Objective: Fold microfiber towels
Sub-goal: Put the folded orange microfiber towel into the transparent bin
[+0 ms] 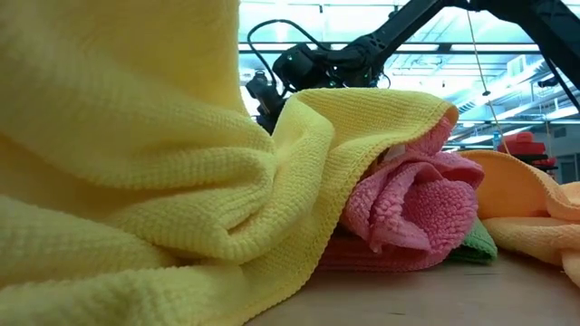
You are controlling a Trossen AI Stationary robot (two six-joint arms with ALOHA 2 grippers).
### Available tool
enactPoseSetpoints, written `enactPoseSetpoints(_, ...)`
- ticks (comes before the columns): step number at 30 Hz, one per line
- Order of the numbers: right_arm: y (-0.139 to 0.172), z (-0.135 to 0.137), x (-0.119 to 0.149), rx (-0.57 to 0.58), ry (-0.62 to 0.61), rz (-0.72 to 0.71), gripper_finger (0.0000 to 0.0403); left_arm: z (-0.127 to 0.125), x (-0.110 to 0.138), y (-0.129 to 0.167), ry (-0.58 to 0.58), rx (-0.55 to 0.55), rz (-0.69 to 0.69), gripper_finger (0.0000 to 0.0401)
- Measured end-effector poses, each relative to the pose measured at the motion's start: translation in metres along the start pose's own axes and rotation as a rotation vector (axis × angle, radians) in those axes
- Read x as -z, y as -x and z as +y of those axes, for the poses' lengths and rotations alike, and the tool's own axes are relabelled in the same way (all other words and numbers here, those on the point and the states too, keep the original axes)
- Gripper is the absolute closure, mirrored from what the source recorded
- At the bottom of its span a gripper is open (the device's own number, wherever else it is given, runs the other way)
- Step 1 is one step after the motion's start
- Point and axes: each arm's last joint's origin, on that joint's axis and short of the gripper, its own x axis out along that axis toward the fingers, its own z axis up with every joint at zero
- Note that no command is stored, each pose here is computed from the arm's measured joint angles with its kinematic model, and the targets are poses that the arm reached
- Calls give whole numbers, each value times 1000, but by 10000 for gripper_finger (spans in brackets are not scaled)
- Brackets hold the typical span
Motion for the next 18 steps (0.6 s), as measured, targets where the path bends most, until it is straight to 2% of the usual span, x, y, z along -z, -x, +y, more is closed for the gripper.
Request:
enactPoseSetpoints(9,-2,6,1,-11,-120,-16,390,0,0,0,12,0,2,372)
enactPoseSetpoints(14,-5,8,5,21,-144,-25,390,0,1,0,9,-1,4,382)
enactPoseSetpoints(18,-19,-2,13,31,-193,-10,390,0,0,0,10,-1,4,388)
